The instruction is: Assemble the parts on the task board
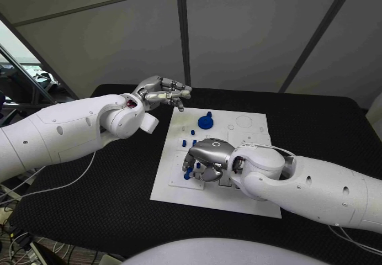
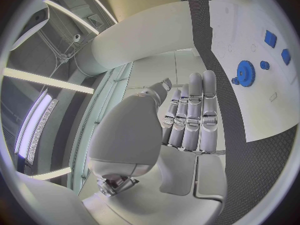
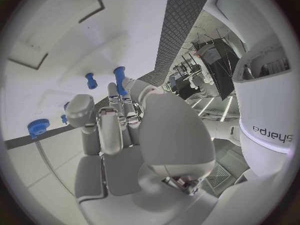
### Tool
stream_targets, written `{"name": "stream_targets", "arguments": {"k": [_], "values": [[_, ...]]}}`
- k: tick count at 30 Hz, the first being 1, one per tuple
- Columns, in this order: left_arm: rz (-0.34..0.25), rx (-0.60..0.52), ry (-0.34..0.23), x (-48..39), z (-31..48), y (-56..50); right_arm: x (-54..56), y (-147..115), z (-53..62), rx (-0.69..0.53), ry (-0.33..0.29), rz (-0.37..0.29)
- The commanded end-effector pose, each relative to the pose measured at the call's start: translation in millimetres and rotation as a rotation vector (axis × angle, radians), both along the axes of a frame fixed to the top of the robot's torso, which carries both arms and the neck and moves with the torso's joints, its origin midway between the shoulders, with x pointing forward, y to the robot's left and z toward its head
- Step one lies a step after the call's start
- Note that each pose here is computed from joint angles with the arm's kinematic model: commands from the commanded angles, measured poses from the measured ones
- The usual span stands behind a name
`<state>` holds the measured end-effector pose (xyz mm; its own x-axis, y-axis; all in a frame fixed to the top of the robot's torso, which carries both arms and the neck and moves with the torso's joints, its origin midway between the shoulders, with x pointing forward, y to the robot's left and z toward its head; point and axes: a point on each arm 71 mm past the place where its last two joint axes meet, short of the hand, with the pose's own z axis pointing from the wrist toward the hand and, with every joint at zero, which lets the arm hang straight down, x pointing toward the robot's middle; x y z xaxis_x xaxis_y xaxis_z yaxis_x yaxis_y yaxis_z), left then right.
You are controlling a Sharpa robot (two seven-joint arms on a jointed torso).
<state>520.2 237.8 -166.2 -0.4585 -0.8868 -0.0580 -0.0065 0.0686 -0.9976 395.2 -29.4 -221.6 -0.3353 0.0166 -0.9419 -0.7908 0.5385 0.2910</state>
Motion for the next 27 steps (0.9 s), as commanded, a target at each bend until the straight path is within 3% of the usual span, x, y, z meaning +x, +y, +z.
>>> {"name": "stream_targets", "arguments": {"k": [1, 12, 27], "values": [[-0.007, -0.008, -0.001, -0.1, 1.4, -0.8, -0.9, 1.8, 0.0, -0.020, -0.018, 0.003], [-0.006, -0.007, 0.000, -0.1, 1.4, -0.7, -4.2, 5.9, -1.6, -0.045, 0.000, 0.027], [-0.006, -0.006, 0.002, -0.1, 1.2, -0.6, -5.6, 5.4, 5.6, 0.074, -0.045, 0.010]]}}
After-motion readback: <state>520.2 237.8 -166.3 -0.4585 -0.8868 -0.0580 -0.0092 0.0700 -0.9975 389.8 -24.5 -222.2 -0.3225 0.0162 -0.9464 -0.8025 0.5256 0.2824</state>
